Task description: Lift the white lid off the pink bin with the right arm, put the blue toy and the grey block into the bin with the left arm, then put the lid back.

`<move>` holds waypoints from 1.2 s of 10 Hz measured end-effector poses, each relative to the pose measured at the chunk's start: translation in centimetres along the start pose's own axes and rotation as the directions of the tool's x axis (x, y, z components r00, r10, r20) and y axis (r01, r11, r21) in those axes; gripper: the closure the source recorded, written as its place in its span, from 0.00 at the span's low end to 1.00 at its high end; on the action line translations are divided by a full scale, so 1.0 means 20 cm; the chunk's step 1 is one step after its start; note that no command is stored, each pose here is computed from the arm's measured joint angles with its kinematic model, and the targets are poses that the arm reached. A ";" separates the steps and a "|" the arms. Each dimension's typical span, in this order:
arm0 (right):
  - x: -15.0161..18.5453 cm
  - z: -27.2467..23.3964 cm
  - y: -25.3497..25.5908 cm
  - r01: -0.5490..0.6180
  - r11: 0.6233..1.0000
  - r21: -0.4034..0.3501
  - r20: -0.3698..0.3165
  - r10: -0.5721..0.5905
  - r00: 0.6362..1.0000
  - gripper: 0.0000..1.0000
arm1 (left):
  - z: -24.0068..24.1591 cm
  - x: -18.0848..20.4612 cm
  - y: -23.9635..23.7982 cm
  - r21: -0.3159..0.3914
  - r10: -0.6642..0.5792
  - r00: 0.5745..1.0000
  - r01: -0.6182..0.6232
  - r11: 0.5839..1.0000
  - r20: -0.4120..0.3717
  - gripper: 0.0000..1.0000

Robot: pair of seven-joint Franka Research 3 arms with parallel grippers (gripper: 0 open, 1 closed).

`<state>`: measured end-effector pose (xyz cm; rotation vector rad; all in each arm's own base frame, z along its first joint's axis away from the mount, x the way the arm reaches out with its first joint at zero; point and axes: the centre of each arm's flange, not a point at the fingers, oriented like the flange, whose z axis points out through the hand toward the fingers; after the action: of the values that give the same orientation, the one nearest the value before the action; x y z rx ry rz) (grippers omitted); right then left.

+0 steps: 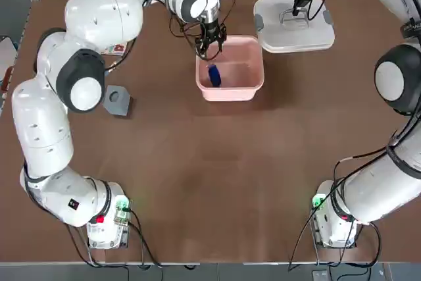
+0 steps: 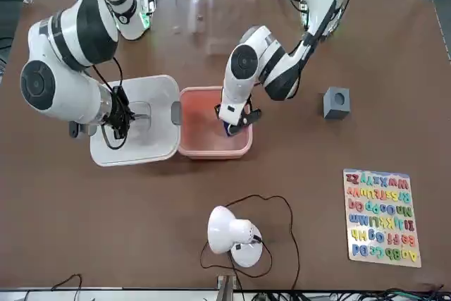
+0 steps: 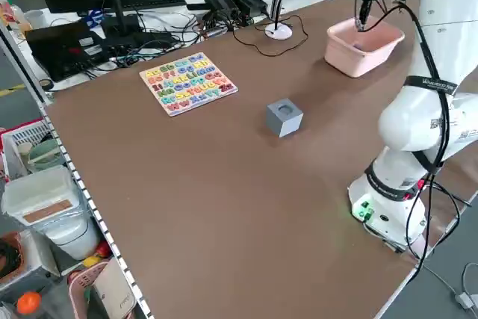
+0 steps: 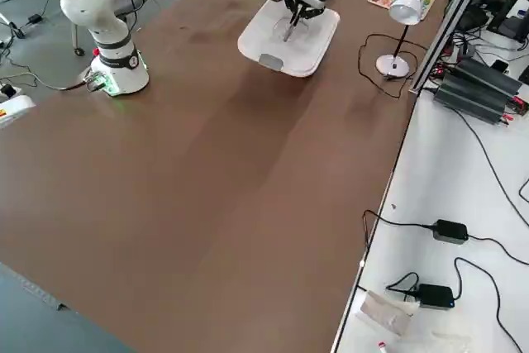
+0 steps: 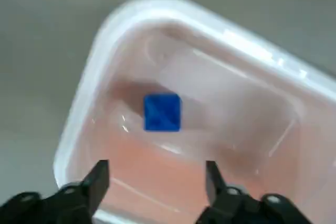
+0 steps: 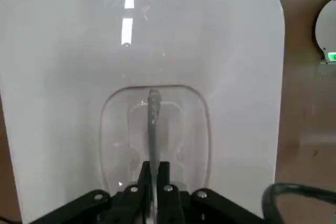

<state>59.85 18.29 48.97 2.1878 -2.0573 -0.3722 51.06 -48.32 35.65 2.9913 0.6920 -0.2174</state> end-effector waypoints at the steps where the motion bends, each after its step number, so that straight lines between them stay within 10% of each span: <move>1: 0.00 0.00 0.00 0.000 1.000 0.000 0.000 0.000 1.000 0.93 | -0.03 0.10 -0.05 0.014 -0.029 1.000 0.029 0.999 -0.007 0.06; 5: 0.00 0.00 0.00 0.001 1.000 0.000 0.000 -0.001 1.000 0.93 | -0.42 0.55 -0.49 0.075 -0.099 0.994 0.101 0.992 -0.038 0.06; 12: 0.00 0.00 0.00 0.001 1.000 0.000 0.000 -0.001 1.000 0.93 | -0.40 0.90 -1.55 0.182 0.240 0.970 -0.241 0.953 0.029 0.07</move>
<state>59.86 18.25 48.95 2.1891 -2.0562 -0.3729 54.41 -11.96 39.93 3.2108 0.3153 -0.2912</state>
